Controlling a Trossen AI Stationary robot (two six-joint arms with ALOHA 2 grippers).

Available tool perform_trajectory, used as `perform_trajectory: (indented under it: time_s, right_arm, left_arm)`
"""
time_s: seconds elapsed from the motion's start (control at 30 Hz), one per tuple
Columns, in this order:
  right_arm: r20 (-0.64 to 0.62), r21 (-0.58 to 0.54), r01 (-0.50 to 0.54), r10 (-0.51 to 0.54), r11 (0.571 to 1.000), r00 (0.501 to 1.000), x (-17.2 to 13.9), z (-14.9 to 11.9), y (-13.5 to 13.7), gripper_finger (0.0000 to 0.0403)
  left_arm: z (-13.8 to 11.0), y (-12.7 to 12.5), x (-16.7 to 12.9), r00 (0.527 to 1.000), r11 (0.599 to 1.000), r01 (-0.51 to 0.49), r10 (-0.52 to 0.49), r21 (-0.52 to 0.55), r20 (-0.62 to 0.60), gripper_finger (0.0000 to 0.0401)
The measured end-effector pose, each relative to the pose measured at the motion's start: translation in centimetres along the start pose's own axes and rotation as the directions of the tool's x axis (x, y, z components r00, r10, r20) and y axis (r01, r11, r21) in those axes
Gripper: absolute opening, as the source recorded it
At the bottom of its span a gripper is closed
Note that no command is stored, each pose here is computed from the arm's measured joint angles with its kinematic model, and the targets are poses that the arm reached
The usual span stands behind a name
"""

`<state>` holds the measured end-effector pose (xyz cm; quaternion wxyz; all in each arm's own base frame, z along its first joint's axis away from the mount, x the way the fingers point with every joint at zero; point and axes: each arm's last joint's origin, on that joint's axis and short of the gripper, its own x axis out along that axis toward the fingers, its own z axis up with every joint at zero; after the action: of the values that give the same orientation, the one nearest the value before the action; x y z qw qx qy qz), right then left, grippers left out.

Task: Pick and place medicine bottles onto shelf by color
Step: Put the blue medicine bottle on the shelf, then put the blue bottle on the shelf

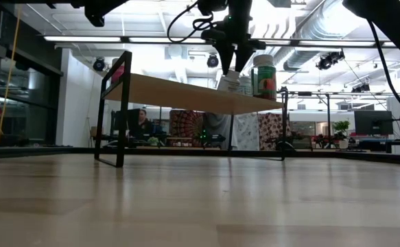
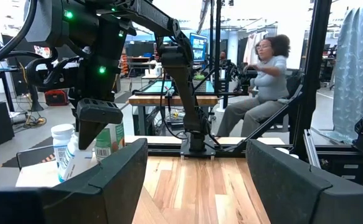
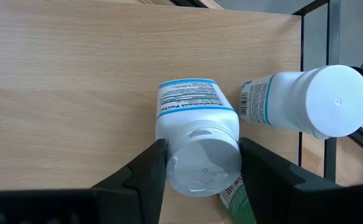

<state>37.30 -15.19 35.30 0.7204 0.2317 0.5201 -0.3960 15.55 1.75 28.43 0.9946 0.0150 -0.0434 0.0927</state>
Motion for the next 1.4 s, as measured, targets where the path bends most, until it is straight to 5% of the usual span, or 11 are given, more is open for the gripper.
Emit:
perform_trajectory:
  time_s: [1.0,1.4]
  right_arm:
    - [-0.011,0.007,0.007,-0.007,1.0,1.0,0.03,-0.06,-0.15,0.0169]
    - [-0.009,0.007,0.007,-0.007,1.0,1.0,0.06,0.01,-0.22,0.0273]
  left_arm:
    - [0.0,0.0,0.0,1.0,1.0,0.0,0.0,0.0,0.0,0.0261]
    - [0.0,0.0,0.0,1.0,1.0,0.0,0.0,0.0,0.0,0.0261]
